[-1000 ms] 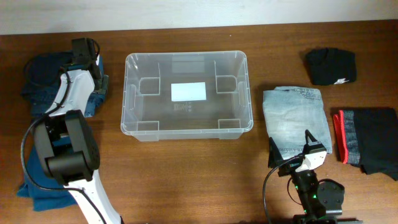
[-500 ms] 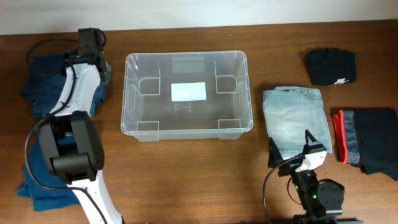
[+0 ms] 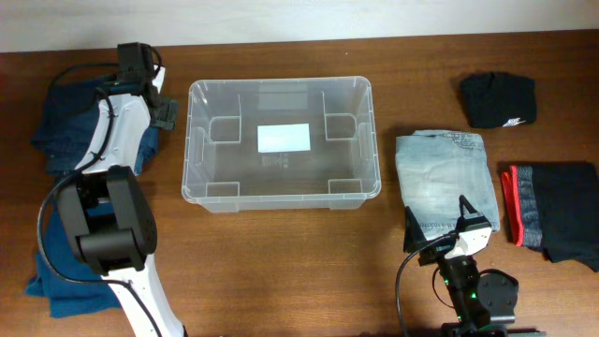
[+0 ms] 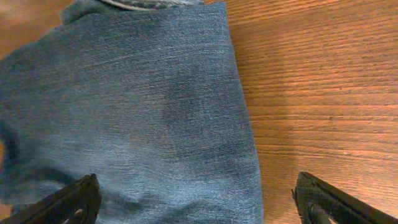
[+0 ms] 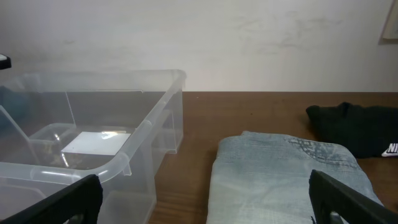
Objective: Pack container
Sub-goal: 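Lower the left gripper and grasp the edge of the top jeans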
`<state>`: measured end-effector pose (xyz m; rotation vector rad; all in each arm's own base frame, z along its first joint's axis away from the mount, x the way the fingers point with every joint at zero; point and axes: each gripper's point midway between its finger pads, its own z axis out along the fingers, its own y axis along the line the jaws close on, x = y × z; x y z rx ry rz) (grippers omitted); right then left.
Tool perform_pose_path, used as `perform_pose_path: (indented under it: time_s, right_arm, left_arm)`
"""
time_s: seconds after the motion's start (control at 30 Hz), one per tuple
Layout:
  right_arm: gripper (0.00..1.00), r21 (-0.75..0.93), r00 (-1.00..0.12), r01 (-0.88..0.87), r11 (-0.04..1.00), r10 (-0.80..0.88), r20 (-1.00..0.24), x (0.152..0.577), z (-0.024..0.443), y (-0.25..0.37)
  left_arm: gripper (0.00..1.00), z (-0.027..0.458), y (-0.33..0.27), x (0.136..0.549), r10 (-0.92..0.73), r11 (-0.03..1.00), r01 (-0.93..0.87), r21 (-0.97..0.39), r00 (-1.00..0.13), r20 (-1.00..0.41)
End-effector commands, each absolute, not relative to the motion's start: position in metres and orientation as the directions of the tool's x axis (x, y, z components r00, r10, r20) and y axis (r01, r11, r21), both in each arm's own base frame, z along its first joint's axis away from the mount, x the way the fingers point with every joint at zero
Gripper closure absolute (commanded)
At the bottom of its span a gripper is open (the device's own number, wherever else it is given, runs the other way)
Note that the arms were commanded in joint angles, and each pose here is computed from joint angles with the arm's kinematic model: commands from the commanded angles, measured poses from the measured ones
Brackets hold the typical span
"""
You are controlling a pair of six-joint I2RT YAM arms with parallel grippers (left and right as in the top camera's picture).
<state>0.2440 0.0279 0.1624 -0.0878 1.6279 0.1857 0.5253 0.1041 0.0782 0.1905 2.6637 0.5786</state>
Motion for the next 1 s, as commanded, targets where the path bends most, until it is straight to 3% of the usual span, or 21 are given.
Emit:
perform_pose_path:
  time_s: [0.0,0.23,0.57,0.97]
  right_arm:
    - [0.02,0.068,-0.069,-0.153,0.986,0.058,-0.996,0.244,0.160,0.024]
    - [0.02,0.068,-0.069,-0.153,0.986,0.058,-0.996,0.244,0.160,0.024]
    - [0.02,0.068,-0.069,-0.153,0.986,0.058,-0.996,0.244,0.160,0.024]
    - [0.01,0.068,-0.069,-0.153,0.986,0.058,-0.996,0.244,0.160,0.024]
  left_arm:
    - [0.01,0.069,0.102,0.525,0.199,0.916,0.044,0.399,-0.913,-0.356]
    - [0.00,0.047,0.123,0.515,0.180,0.862,0.021,0.506,-0.947,-0.267]
    - [0.00,0.037,0.126,0.518,0.178,0.855,0.018,0.519,-0.949,-0.261]
    - [0.01,0.016,0.149,0.512,0.175,0.770,0.026,0.638,-0.969,-0.172]
